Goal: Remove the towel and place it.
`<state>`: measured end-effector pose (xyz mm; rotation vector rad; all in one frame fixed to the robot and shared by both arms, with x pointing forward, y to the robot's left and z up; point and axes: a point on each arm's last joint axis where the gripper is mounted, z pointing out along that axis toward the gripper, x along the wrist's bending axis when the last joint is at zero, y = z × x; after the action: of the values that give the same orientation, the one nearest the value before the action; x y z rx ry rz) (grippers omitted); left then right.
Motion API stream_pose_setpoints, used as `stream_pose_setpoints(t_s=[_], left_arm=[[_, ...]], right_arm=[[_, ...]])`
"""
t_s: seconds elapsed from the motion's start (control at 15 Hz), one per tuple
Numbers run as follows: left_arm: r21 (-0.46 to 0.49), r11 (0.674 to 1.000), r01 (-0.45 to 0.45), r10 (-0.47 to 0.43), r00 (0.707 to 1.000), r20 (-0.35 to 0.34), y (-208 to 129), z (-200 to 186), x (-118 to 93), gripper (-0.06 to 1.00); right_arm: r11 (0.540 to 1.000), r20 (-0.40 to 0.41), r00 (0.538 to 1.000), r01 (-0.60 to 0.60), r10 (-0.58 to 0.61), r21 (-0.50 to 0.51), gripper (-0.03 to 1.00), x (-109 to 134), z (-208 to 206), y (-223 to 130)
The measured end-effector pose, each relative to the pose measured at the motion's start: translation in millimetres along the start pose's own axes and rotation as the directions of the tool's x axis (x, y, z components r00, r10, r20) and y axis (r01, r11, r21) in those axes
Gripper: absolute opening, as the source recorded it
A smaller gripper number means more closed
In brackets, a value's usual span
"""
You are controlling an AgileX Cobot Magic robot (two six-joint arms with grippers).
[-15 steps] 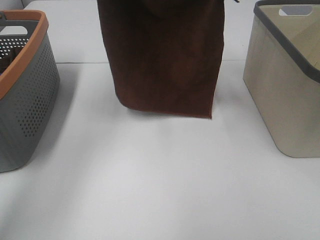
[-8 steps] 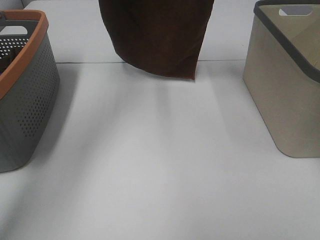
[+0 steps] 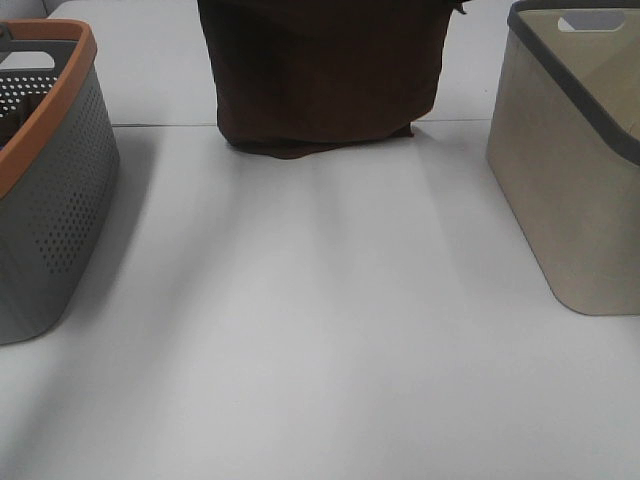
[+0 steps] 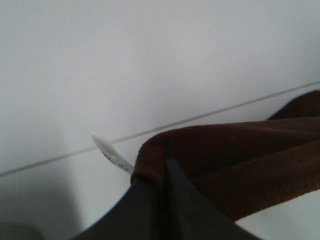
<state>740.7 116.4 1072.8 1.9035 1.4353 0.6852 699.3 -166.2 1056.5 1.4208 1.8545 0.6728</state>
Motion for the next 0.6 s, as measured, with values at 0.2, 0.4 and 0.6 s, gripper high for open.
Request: stream_pose_setpoints(t_s=[0.2, 0.4, 0.6], left_arm=[[0.197, 0.98, 0.011, -0.008, 1.0, -0.015, -18, -2, 0, 0.0], [0.334, 0.943, 0.017, -0.009, 1.0, -0.027, -30, -5, 1, 0.0], [0.373, 0.927, 0.028, -0.029, 1.0, -0.002, -37, -3, -2, 0.0]], right_arm=[[0.987, -0.098, 0.995, 0.006, 0.01, 0.161, 0.0, 9, -2, -14], [0.954, -0.175, 0.984, 0.013, 0.041, 0.299, 0.0, 16, -6, -27], [0.92, -0.182, 0.982, 0.031, 0.045, 0.39, 0.0, 17, -9, -35]])
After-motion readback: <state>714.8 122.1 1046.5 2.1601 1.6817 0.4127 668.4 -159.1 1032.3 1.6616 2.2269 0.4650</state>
